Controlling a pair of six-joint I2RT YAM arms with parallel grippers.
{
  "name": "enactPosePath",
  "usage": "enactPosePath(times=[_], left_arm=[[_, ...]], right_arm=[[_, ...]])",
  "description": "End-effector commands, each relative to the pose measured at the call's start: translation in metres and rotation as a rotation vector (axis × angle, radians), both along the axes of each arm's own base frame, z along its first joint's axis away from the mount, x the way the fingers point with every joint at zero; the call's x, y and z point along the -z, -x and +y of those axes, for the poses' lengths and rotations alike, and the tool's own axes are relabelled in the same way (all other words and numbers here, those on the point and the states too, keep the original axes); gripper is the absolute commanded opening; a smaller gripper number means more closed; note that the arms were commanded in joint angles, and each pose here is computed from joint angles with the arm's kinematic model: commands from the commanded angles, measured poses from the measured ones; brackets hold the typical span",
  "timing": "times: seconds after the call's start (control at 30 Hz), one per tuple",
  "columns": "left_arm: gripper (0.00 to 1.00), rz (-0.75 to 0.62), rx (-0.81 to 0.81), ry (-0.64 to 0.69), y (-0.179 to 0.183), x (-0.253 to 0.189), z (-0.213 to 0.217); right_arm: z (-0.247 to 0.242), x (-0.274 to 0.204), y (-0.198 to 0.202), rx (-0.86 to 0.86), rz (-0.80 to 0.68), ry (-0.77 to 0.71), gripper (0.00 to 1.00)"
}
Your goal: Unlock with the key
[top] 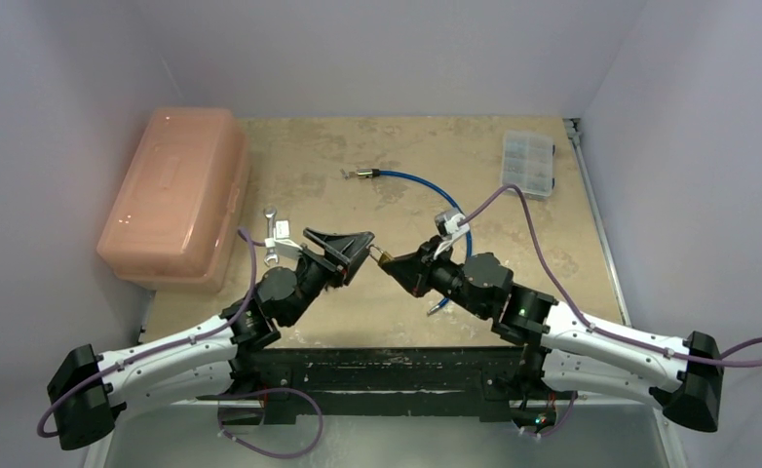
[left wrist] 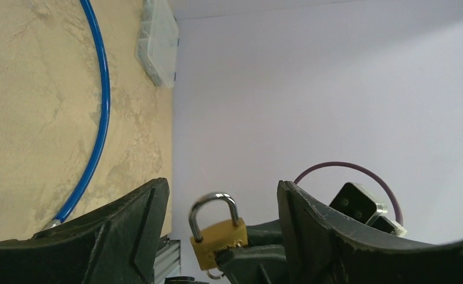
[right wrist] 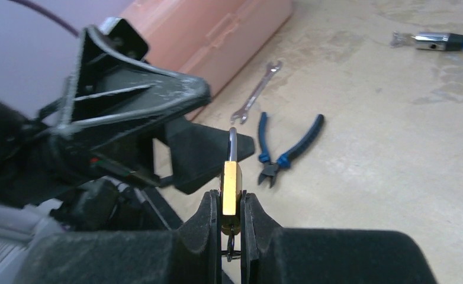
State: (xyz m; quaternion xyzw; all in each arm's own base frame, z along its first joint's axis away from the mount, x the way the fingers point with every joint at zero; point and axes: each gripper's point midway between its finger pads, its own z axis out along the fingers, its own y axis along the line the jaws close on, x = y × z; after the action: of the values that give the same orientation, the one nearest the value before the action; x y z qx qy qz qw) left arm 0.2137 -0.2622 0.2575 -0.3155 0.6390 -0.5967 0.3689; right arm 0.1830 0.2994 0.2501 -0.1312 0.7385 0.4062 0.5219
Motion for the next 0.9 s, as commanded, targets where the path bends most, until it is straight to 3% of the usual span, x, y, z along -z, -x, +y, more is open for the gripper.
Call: enactPosePath(times=[0.0,0.6,0.87], left_arm=[[0.70,-0.123,0.018,0.018,0.005,-0.018,0.000],[0.46,-0.141,0.104,-0.011,0.008,-0.014,-0.023],[0.25,-0.086,0.098,-0.090,0.005,-0.001,-0.024]], right_arm=[[0.006,-0.037,0.023,-0.131,-0.045,-0.145,0.00],[0.009,-0.043,0.024,-0.141,-0.046,-0.159,0.00],[0.011,-0.030,0.015,-0.110,-0.062,-0.089,0.00]])
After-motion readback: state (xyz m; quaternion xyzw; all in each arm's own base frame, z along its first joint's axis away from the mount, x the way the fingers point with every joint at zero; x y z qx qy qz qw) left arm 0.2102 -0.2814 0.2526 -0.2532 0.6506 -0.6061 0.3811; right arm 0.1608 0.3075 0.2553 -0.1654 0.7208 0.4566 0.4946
